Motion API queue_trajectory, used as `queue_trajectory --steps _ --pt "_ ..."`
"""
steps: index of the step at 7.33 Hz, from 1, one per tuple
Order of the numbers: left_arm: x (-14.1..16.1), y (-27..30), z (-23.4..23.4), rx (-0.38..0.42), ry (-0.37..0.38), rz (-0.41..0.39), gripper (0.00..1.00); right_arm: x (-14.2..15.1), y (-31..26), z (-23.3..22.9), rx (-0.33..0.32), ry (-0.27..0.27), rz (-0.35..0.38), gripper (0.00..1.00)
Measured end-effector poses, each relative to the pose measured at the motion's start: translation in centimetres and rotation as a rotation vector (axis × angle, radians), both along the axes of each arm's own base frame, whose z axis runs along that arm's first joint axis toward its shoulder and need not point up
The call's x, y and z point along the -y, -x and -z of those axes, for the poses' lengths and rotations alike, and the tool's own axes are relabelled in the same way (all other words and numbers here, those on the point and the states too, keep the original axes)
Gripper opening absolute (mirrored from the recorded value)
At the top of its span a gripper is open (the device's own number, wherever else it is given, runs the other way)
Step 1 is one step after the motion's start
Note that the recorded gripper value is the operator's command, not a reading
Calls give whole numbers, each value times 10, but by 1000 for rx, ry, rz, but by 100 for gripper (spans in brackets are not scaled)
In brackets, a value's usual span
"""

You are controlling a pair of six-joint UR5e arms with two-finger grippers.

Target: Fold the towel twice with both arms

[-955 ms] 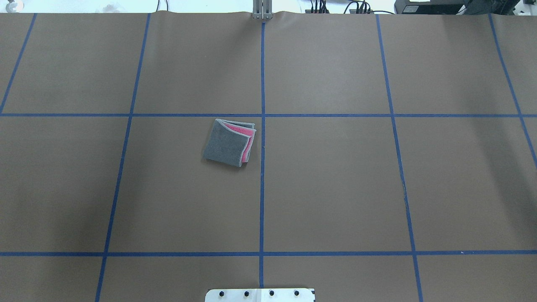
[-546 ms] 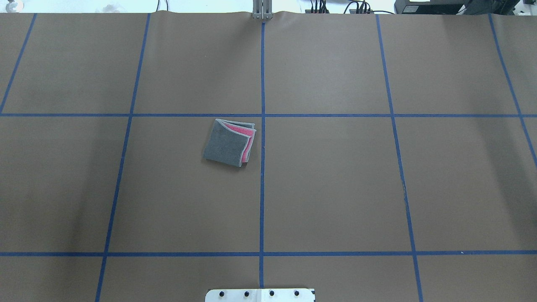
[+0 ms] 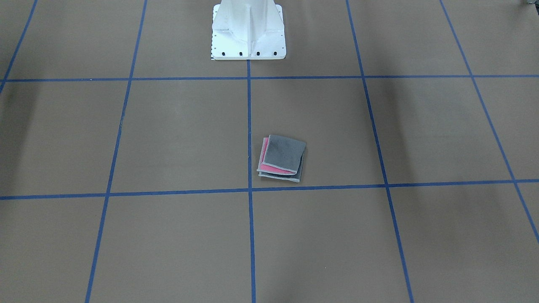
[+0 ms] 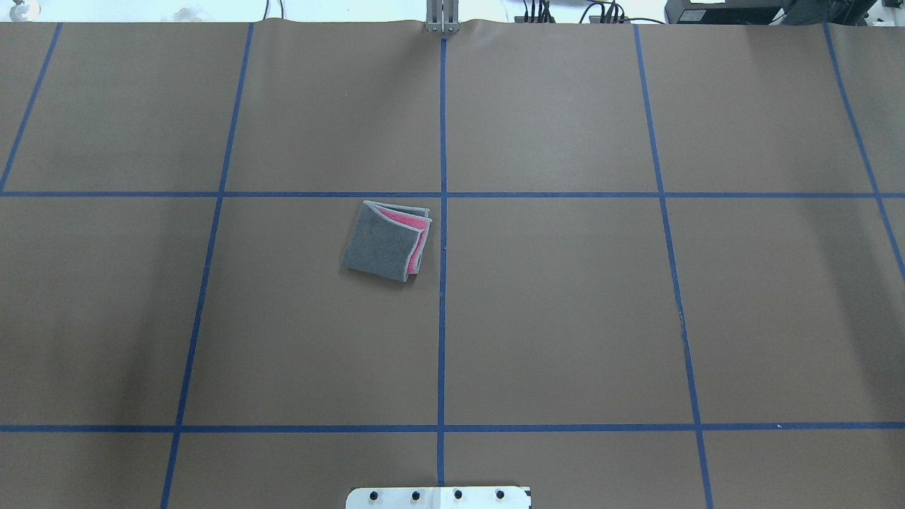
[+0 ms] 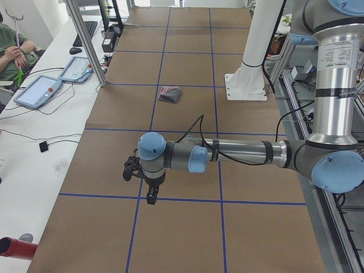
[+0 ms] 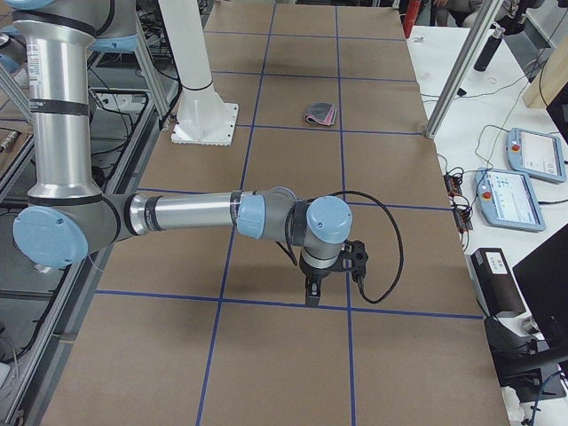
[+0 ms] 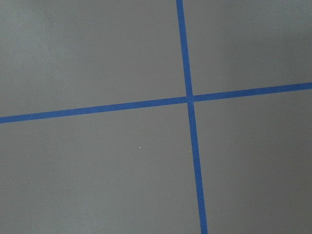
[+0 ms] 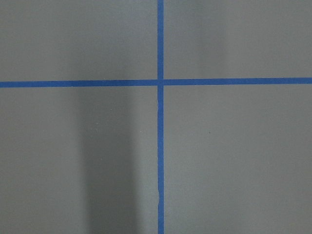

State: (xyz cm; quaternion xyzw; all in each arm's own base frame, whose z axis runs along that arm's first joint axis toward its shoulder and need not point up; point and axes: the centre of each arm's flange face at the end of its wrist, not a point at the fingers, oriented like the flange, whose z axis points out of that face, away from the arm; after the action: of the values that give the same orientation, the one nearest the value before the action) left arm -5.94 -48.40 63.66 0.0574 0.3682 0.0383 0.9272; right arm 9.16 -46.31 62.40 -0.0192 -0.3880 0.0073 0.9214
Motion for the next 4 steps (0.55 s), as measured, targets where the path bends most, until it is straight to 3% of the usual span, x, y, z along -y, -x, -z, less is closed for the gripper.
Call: queue_trajectory --steps 4 --pt "0 0 4 -4 -7 1 100 -5 2 4 21 -38 -11 100"
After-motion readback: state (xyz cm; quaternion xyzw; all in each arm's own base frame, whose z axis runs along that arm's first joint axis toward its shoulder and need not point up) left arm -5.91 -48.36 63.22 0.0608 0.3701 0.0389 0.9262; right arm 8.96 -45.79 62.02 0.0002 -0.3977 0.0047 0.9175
